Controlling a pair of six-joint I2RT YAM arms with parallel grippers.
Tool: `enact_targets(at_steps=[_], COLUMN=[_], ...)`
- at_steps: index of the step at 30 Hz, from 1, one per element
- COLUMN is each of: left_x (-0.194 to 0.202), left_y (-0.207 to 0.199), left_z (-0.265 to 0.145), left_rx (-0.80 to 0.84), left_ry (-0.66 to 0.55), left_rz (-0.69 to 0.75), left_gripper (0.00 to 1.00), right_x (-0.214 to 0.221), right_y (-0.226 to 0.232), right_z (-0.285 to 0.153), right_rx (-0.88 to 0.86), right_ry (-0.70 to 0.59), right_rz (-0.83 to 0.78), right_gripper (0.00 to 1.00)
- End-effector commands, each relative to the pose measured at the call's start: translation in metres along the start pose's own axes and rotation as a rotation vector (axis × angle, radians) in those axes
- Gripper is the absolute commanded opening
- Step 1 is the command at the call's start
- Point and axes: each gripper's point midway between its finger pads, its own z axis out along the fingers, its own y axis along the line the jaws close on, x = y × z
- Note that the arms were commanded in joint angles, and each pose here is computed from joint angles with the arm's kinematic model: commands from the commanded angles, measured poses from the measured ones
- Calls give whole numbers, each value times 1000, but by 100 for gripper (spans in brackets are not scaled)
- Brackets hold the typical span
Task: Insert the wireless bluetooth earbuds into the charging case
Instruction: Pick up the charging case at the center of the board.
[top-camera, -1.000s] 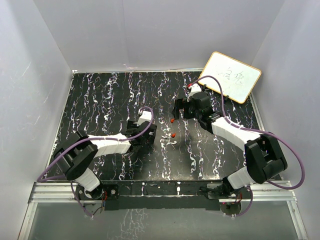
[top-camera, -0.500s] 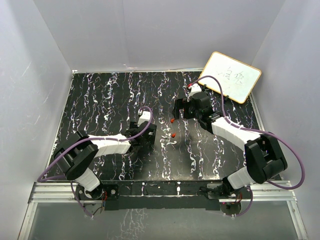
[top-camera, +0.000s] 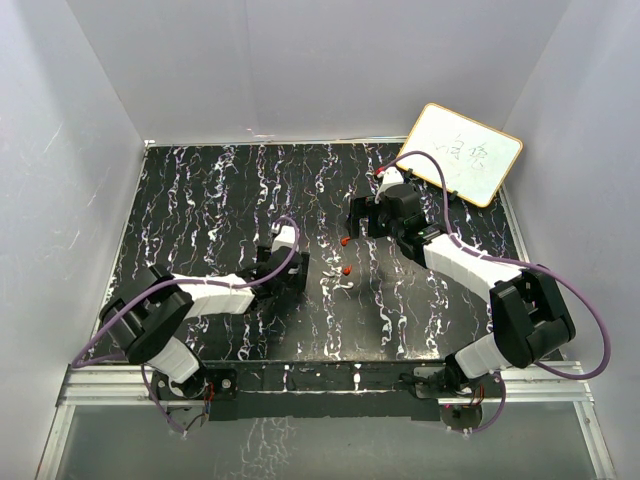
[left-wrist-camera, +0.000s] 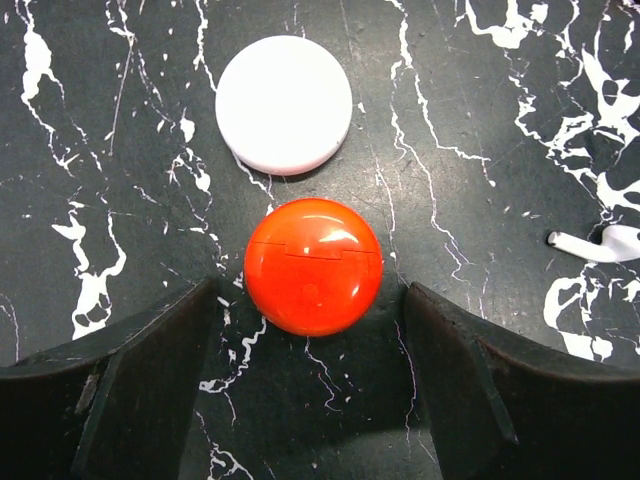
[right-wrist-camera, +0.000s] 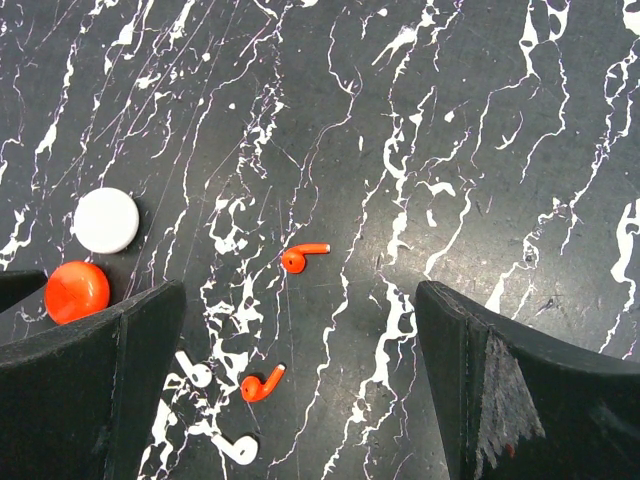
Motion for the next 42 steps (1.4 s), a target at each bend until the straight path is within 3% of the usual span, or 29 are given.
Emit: enact_targets(at_steps=[1, 6, 18, 22, 27, 31, 42], left_x=[-11, -10, -11, -21, -43, -61, -85], left_y=[-5, -6, -2, -3, -6, -13, -36], left_z=[-4, 0, 0, -5, -19, -34, -53], left_rx=[57, 60, 55, 74, 125, 200, 355], left_ry=[-53, -53, -62, -110, -218, -309, -459], left_rz=[27, 39, 59, 66, 74, 69, 101], left_gripper=[75, 72, 42, 39, 35, 32, 18], right_x=[-32, -31, -29, -25, -17, -9, -6], right_y=[10, 10, 21, 40, 55, 64, 95], right_z=[-8, -8, -11, -15, -23, -27, -34], right_rx=[-25, -24, -87, -184, -293, -369, -564], right_ry=[-92, -93, -61, -19, 41, 82, 128], right_rz=[-17, -19, -16, 9, 74, 120, 173], right_gripper=[98, 98, 98, 97, 92, 82, 66])
